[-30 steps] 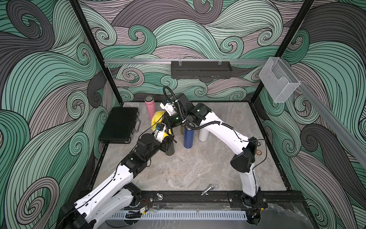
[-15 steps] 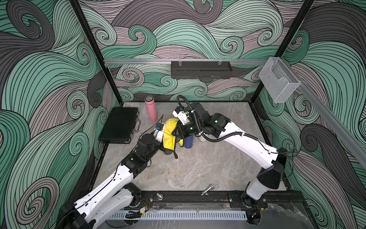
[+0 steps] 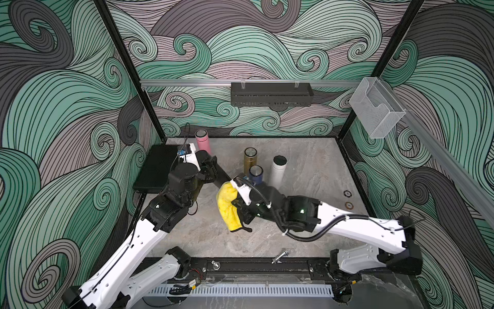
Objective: Wipe the surface of the thermos
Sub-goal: Wipe the dirt from the surface of the thermos.
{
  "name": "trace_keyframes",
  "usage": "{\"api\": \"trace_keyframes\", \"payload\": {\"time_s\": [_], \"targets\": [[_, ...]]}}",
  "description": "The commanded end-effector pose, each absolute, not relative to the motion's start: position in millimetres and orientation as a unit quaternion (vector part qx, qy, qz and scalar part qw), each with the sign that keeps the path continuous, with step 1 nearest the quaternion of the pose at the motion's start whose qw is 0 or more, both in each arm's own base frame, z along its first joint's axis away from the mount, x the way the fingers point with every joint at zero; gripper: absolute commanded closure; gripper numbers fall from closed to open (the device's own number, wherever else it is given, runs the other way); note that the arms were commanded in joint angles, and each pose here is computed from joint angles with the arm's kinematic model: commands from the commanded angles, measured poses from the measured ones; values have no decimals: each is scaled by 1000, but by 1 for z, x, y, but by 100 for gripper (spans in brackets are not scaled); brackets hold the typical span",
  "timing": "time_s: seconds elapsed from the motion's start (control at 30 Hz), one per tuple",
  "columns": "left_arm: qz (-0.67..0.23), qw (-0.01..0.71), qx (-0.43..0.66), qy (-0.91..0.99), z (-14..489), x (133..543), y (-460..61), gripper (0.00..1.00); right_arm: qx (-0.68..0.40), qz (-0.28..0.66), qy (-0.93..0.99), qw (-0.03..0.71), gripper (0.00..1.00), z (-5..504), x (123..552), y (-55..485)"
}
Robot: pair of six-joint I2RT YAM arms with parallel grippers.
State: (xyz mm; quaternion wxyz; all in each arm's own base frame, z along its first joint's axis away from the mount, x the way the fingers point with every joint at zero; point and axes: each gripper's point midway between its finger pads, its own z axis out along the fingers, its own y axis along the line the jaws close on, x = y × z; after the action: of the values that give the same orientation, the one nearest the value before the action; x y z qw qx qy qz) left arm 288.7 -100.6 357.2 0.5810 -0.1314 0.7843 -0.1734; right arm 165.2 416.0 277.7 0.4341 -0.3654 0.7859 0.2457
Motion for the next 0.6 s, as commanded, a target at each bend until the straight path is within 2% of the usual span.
{"api": "trace_keyframes", "payload": {"time_s": [0.0, 0.23, 0.37, 0.57], "targets": [[-169, 544, -230, 789, 349, 285, -84, 100, -310, 187, 733, 576, 100, 319, 204, 443], [-206, 543, -257, 772, 353, 284, -86, 100, -275, 217, 688, 636, 100, 337, 227, 492], [-209, 558, -259, 760, 367, 279, -80, 100, -239, 214, 719, 616, 100, 307, 248, 488], [-190, 584, -268, 742, 380, 273, -65, 100, -215, 202, 763, 575, 100, 266, 252, 455]]}}
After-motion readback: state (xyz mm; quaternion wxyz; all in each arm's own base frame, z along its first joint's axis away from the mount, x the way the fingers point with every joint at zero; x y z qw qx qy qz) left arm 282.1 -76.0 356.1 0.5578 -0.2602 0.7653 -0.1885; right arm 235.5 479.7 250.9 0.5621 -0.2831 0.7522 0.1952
